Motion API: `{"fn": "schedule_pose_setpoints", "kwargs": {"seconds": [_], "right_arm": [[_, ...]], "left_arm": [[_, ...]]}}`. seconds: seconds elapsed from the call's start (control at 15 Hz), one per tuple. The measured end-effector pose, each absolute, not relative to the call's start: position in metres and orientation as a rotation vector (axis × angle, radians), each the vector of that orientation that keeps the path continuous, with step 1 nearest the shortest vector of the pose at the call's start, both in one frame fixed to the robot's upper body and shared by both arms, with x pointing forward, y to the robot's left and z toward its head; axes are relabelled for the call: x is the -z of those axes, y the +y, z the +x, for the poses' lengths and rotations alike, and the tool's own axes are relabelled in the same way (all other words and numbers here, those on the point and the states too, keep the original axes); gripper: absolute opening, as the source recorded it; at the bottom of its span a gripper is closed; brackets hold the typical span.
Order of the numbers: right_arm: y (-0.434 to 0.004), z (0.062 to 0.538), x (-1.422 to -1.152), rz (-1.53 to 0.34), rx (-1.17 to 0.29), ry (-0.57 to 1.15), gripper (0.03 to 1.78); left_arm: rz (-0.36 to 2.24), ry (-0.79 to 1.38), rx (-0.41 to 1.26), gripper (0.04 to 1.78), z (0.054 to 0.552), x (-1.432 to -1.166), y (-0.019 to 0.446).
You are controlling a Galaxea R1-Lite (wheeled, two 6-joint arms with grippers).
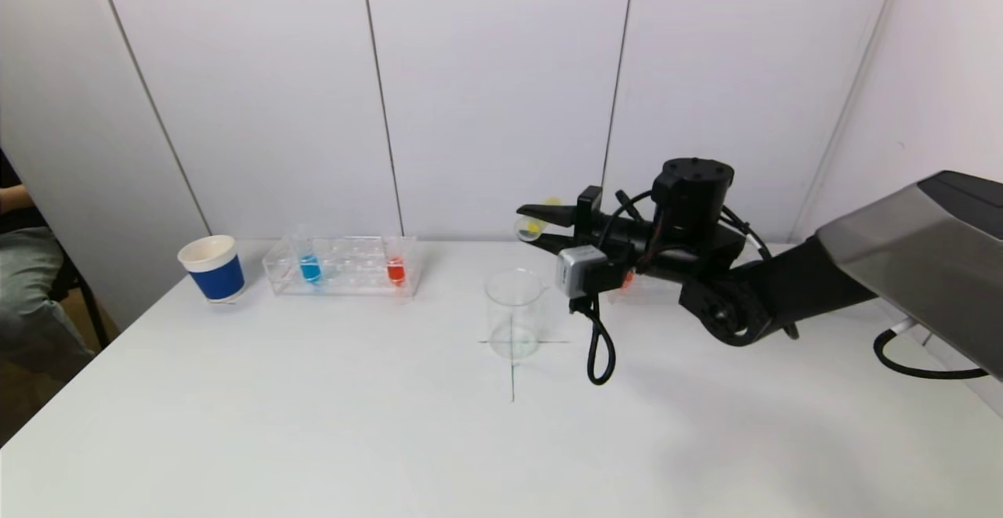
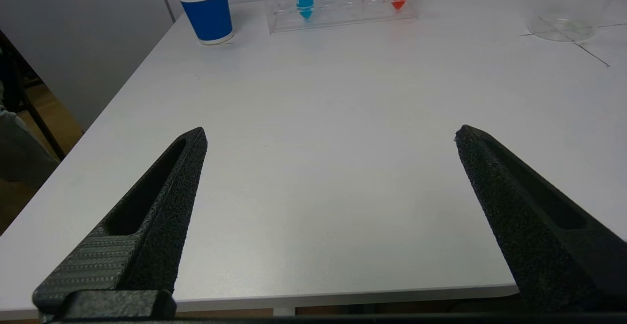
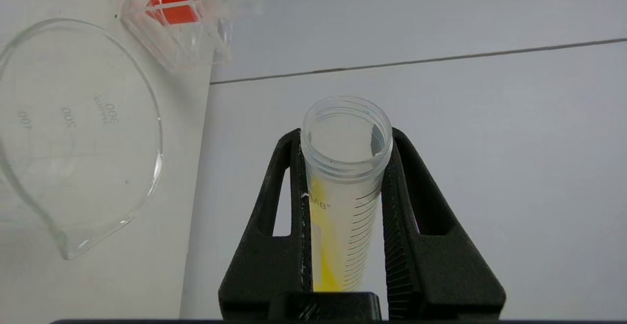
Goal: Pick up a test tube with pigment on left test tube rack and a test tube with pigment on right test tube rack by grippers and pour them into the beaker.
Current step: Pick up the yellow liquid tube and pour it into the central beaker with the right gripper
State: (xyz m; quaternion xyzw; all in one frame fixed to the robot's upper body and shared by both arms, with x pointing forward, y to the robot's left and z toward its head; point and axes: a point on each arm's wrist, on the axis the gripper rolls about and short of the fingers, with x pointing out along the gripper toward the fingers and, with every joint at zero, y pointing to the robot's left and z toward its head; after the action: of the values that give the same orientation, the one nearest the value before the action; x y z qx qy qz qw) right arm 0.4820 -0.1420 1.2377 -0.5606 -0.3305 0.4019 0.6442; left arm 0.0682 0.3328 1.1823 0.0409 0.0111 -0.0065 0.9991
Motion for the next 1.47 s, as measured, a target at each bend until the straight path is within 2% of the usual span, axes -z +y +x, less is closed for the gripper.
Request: {"fn": "schedule_pose_setpoints", "kwargs": {"seconds": [0.8,1.47], "right_arm": [[-0.140,0.487,-1.216,-1.348,-0.944,-0.736,0.47],[-0.143,0.495,-1.217,-1.432,-0.952,-0.712,0.47]], "left_arm": [[0.082,0.022,0.014,1.77,0.068,-1.182,0.333],[0.082,0.022,0.014,1.77,0.068,-1.182,0.333]]}}
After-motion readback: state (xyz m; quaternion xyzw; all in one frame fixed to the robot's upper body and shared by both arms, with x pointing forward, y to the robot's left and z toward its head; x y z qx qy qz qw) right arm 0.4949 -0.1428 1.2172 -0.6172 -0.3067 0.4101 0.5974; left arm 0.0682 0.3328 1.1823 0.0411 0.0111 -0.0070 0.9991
